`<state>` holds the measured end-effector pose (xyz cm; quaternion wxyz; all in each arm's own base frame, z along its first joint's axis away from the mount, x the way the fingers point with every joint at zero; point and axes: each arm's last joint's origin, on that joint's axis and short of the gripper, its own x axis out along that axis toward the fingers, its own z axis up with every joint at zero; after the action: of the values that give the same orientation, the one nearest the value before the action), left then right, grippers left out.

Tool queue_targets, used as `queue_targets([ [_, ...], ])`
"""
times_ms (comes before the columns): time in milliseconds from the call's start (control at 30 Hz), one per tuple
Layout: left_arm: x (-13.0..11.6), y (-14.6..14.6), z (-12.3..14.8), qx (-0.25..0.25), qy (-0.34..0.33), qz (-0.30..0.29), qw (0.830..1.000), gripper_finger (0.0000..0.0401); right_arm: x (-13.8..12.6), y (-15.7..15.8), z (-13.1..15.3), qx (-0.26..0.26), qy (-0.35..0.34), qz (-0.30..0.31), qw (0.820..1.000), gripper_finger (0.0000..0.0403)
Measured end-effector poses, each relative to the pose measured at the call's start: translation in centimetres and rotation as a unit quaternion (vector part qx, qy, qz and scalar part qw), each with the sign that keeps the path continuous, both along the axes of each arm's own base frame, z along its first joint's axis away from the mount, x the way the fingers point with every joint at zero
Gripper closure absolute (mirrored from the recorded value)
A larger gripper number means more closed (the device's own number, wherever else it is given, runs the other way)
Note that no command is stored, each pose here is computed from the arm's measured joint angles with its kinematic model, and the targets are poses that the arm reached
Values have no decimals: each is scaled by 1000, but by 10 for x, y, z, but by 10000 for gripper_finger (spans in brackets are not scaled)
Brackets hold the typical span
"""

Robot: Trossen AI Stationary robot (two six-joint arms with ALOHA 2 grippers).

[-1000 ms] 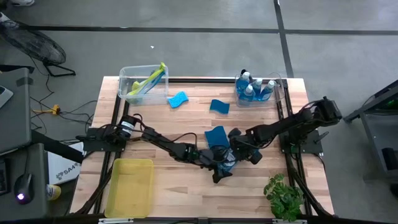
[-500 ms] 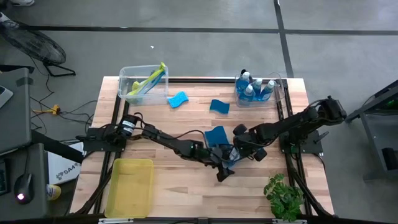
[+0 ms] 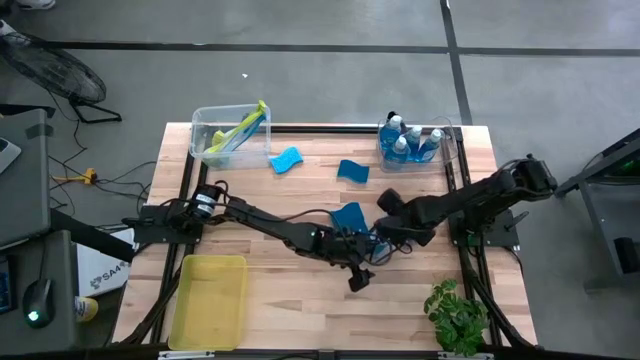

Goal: Pick & Place Kitchen Sink Supplies
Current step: Put the soap dispenser into the transparent bin

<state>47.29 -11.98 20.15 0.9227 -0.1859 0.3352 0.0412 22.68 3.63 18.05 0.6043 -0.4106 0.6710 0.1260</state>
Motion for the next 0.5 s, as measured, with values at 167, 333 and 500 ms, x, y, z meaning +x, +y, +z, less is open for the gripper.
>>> queue_targets([
  [167,-1,-3,1,18,4,-2,1000,16,3,2,19,-46,8,11,999,268],
  [333,-5,-7,11,31,-10,7,999,16,6,2,30,-56,5,15,998,269],
  [500,-17,-17,25,63,-1,10,998,16,6,2,30,-58,12,23,998,269],
])
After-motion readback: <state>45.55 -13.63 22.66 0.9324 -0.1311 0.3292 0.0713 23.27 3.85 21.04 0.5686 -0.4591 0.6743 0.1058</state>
